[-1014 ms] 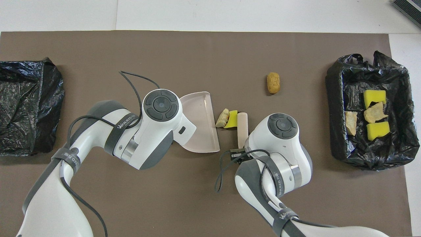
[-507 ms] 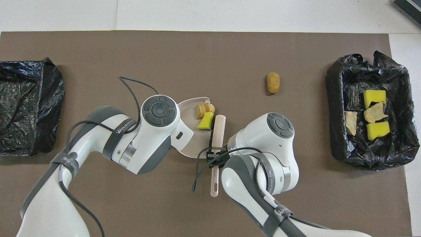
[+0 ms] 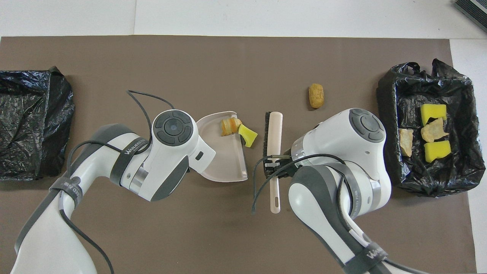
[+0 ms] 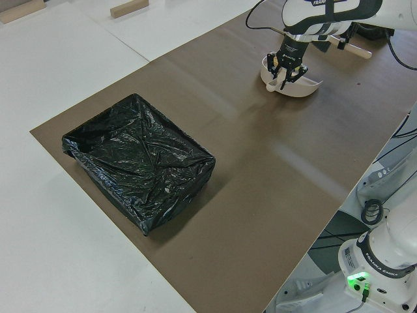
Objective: Sweep and dump trash in bin
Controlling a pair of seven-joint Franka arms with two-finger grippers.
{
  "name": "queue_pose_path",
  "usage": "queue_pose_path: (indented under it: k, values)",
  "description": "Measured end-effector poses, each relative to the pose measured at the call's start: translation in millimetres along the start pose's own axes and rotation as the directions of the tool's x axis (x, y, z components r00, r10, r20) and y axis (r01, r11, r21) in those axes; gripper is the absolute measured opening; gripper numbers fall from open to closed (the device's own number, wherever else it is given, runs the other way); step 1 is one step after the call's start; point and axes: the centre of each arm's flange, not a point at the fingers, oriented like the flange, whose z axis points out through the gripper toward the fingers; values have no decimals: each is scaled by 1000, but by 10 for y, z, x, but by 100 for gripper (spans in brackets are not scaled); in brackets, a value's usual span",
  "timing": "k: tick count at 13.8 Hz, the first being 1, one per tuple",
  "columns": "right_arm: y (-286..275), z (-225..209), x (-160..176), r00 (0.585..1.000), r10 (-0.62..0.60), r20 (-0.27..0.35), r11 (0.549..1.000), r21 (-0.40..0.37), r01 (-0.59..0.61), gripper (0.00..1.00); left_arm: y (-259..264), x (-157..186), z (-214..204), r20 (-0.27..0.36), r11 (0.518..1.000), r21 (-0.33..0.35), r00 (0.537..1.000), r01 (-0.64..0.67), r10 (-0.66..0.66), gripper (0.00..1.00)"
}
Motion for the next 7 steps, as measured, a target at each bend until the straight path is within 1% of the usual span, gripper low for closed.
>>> queue_pose_path:
  k: [1, 2, 3, 4, 6, 7]
  values:
    - [139, -32, 62, 998, -62, -20, 993, -103, 59, 26, -6, -8, 1, 0, 1000, 0, 1000, 6, -6, 33]
    - [301, -38, 162, 991, -131, -24, 969, -212, 123, 26, -13, -18, 3, 0, 1000, 0, 1000, 18, -18, 33]
    - [479, -40, 294, 983, -185, -16, 938, -302, 172, 26, -17, -24, 4, 0, 1000, 0, 1000, 28, -28, 33]
    - [655, -66, 452, 973, -229, -5, 903, -374, 211, 26, -20, -27, 5, 0, 999, 0, 999, 35, -35, 33]
    - [948, -126, 776, 953, -300, 39, 818, -504, 278, 26, -25, -35, 7, 0, 999, 0, 999, 49, -49, 33]
    - [1024, -98, 896, 946, -314, 80, 769, -563, 303, 26, -28, -39, 8, 0, 998, -1, 998, 65, -65, 33]
